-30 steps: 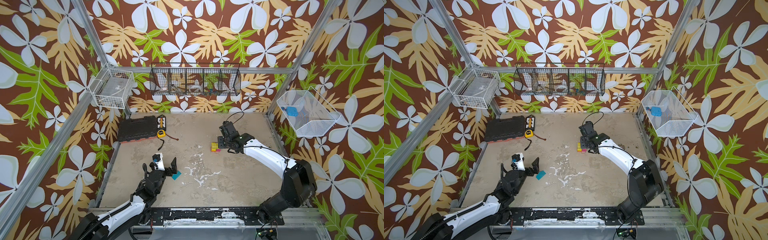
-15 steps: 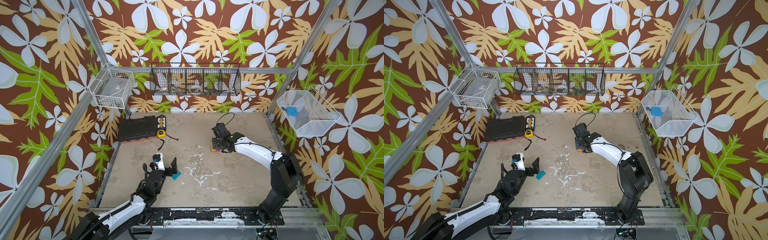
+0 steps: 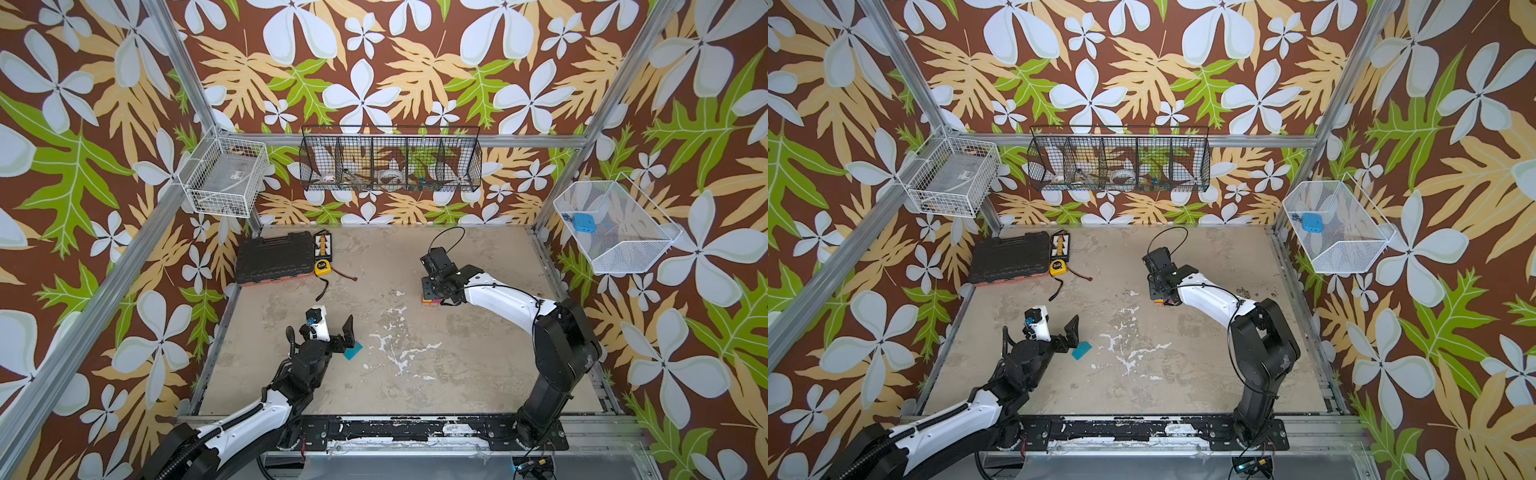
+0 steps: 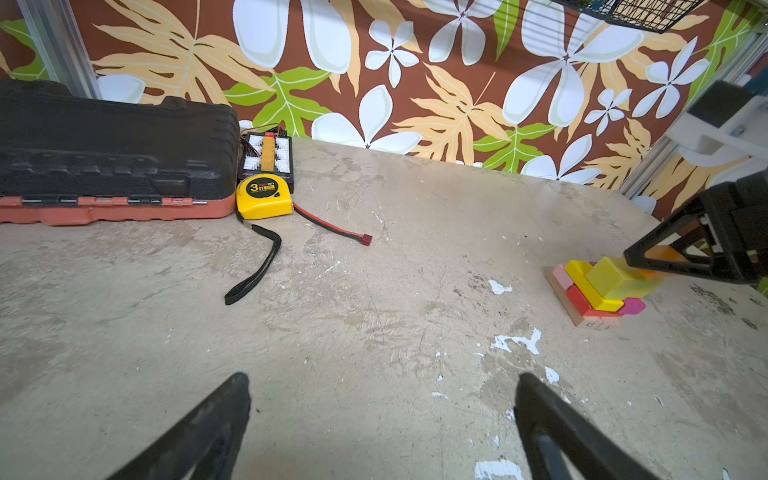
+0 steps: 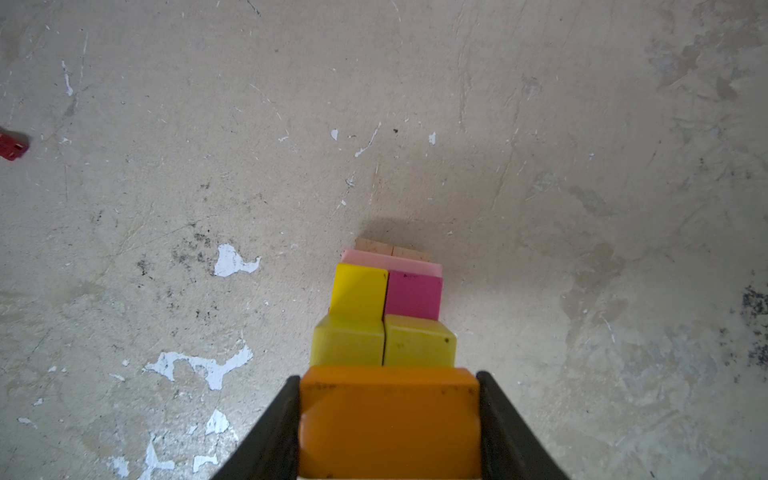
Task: Build the wood block tower
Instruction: 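Lower the orange bar onto the tower top with the right gripper, then open the right gripper over the tower while the left arm reaches toward the teal wedge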
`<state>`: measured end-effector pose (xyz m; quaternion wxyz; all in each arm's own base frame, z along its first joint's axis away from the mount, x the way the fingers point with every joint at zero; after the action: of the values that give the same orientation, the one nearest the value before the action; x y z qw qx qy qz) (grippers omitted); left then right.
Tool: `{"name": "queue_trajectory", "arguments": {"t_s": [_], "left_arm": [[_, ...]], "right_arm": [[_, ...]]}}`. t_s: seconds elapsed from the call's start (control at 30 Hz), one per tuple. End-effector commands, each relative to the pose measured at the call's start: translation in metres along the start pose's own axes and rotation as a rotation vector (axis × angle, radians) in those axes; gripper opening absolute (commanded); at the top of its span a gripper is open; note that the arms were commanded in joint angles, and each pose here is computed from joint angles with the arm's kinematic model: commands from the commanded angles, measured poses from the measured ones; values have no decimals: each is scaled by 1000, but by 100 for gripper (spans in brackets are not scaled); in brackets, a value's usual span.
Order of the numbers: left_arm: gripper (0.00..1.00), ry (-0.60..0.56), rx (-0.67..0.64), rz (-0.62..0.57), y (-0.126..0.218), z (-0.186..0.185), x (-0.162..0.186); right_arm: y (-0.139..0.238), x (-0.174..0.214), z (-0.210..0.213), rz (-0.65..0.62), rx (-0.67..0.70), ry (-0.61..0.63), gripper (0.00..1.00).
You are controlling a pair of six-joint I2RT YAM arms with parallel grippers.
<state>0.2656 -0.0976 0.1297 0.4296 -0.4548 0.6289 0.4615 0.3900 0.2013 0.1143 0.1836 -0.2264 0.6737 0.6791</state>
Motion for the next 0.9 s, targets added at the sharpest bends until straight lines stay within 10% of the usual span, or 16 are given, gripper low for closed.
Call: {"name": "queue_trajectory", "arguments": {"t_s": [0.0, 0.87], "left_arm": [[100, 13, 1, -28, -1, -2, -9], [100, 13, 0, -24, -1, -2, -8]], "right_arm": [[-2, -3, -1, -12, 16, -16, 53], [-11, -4, 1, 1, 33, -19, 68]]}}
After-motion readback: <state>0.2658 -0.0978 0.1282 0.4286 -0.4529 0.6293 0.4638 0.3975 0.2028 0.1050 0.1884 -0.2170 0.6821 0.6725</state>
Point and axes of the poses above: each gripper's point midway between its finger pads, its own y axis back along the fingers, its own z axis along the line the jaws close on, x = y × z, the point moved 1 cm from there along y, back along the fingers, and after that the axes turned 2 degrees about -y, right-handed, at the moved point
